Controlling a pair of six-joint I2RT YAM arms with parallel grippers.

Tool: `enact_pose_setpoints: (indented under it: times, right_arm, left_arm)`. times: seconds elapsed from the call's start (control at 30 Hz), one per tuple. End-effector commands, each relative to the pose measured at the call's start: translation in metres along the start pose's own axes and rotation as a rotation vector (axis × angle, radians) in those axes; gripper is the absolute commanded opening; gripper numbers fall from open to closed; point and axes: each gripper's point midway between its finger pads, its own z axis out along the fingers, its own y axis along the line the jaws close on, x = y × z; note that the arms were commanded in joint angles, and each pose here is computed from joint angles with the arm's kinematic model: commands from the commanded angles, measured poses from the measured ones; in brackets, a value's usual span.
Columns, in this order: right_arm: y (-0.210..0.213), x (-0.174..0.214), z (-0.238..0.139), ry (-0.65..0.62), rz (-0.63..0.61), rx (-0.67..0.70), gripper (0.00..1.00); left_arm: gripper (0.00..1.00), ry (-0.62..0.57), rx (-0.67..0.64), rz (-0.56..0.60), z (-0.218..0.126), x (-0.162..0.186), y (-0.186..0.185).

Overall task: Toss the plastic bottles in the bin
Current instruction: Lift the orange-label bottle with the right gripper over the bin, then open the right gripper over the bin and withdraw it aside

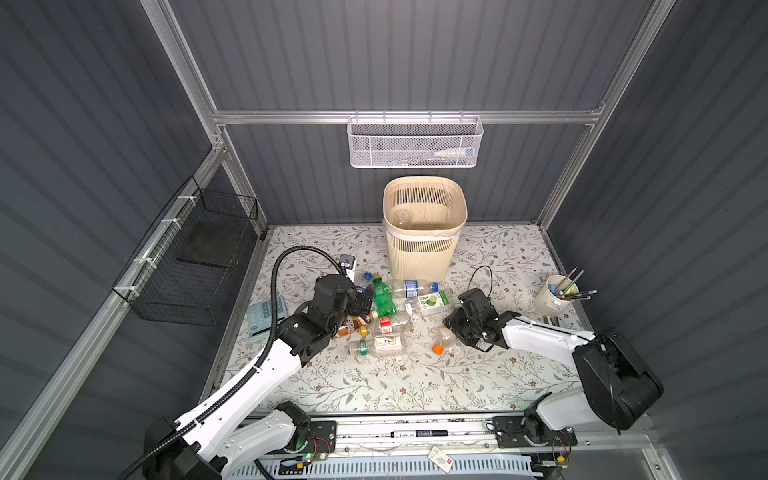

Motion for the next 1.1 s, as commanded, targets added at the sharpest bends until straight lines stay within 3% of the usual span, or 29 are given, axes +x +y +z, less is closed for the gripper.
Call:
enact_pose_setpoints:
  times: [0.0,0.13,0.23,0.4,0.5,0.57,0.63,0.7,0.87,0.93,0.97,1.0,1.07]
  right_arm:
    - [0.012,-0.014,-0.022,-0.069,-0.079,-0.045,0.46]
    - [0.044,-0.048,-0.081,-0.242,-0.174,-0.131,0.46]
    - [0.074,-0.091,-0.166,-0.484,-0.258,-0.215,0.46]
    - [0.113,-0.151,-0.343,-0.951,-0.321,-0.339,0.46]
    - [0.140,-0.164,-0.416,-1.145,-0.333,-0.458,0.46]
    - [0.164,-0.170,-0.434,-1.184,-0.357,-0.517,0.47]
    - [0.196,-0.177,-0.429,-1.150,-0.398,-0.568,0.48]
    - [0.237,-0.185,-0.395,-1.043,-0.462,-0.610,0.50]
    - [0.318,-0.184,-0.267,-0.553,-0.623,-0.614,0.56]
    - [0.321,-0.191,-0.227,-0.436,-0.640,-0.501,0.68]
    - [0.319,-0.202,-0.220,-0.450,-0.618,-0.437,0.83]
    - [0.315,-0.210,-0.224,-0.471,-0.602,-0.397,0.92]
    - [0.310,-0.217,-0.240,-0.529,-0.579,-0.387,0.99]
  left_arm:
    - [1.00,0.020,-0.018,-0.006,-0.003,0.011,0.005]
    - [1.00,0.037,-0.019,-0.006,-0.001,0.019,0.005]
    - [1.00,0.060,-0.017,0.004,0.000,0.028,0.004]
    - [1.00,0.097,0.016,0.019,0.003,0.044,-0.001]
    - [1.00,0.130,0.059,0.043,0.006,0.054,-0.010]
    - [1.00,0.150,0.083,0.070,0.007,0.059,-0.017]
    - [1.00,0.159,0.096,0.119,0.007,0.062,-0.026]
    - [1.00,0.164,0.101,0.197,0.005,0.066,-0.039]
    - [1.00,0.228,0.138,0.360,0.006,0.085,-0.065]
    - [1.00,0.262,0.166,0.403,0.007,0.093,-0.073]
    - [1.00,0.276,0.180,0.421,0.006,0.096,-0.076]
    - [1.00,0.283,0.194,0.434,0.005,0.099,-0.079]
    - [1.00,0.293,0.221,0.452,0.003,0.102,-0.082]
